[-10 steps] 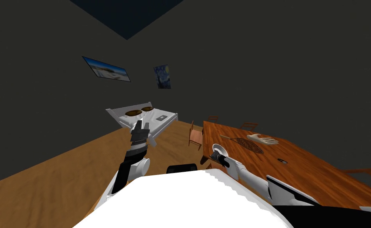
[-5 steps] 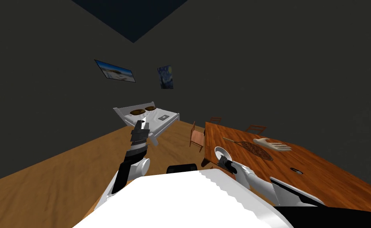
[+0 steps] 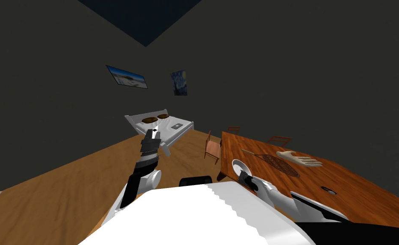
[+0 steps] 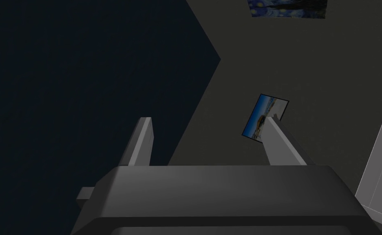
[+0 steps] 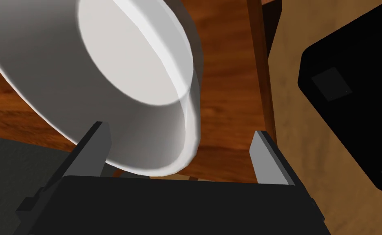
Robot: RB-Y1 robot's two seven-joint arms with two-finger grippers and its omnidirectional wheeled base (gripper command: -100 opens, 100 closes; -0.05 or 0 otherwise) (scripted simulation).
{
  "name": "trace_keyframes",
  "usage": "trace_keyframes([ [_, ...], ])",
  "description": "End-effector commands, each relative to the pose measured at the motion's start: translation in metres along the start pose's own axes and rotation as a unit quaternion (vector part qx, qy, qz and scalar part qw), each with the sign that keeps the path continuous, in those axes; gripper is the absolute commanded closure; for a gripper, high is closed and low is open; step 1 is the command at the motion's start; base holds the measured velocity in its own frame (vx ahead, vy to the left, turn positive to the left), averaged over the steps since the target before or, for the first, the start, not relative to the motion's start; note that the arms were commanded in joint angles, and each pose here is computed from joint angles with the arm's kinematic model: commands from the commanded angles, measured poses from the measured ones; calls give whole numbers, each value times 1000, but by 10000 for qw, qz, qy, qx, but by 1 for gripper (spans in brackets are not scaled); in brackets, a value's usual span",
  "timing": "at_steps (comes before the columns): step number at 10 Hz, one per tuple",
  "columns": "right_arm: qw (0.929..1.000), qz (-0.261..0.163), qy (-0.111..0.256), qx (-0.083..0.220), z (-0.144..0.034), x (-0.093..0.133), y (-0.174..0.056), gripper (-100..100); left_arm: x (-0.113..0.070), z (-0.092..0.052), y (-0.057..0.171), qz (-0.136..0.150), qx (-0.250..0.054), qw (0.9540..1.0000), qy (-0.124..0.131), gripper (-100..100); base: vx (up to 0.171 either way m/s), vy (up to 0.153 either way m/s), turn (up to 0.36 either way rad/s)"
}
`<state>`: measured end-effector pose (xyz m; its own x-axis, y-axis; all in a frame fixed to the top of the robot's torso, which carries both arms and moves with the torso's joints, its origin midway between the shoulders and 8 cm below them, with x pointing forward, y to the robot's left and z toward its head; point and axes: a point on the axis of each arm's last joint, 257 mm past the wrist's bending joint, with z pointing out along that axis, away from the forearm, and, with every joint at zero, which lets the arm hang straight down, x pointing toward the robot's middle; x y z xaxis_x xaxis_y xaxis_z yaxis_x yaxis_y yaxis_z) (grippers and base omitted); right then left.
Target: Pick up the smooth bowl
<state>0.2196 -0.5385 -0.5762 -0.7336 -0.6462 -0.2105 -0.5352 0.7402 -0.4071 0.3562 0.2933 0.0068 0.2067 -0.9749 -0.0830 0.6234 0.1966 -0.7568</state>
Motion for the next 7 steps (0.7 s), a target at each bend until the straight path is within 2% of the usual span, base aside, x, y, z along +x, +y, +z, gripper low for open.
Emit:
trace_keyframes([
  [1,10000,35,12,13,5,-6,7,-100,0,0,0,0,0,10000,0,0,-9,-47,48],
  [4,9999,107,44,30,16,-19,23,-100,0,0,0,1,0,10000,0,0,-23,-97,64],
  [5,10000,91,31,22,13,-16,21,-100,0,0,0,1,0,10000,0,0,-7,-37,17],
  [6,9999,93,38,27,14,-16,22,100,0,0,0,0,0,10000,0,0,-1,-8,-2],
  [7,9999,93,38,27,14,-16,22,100,0,0,0,0,0,10000,0,0,0,0,0],
])
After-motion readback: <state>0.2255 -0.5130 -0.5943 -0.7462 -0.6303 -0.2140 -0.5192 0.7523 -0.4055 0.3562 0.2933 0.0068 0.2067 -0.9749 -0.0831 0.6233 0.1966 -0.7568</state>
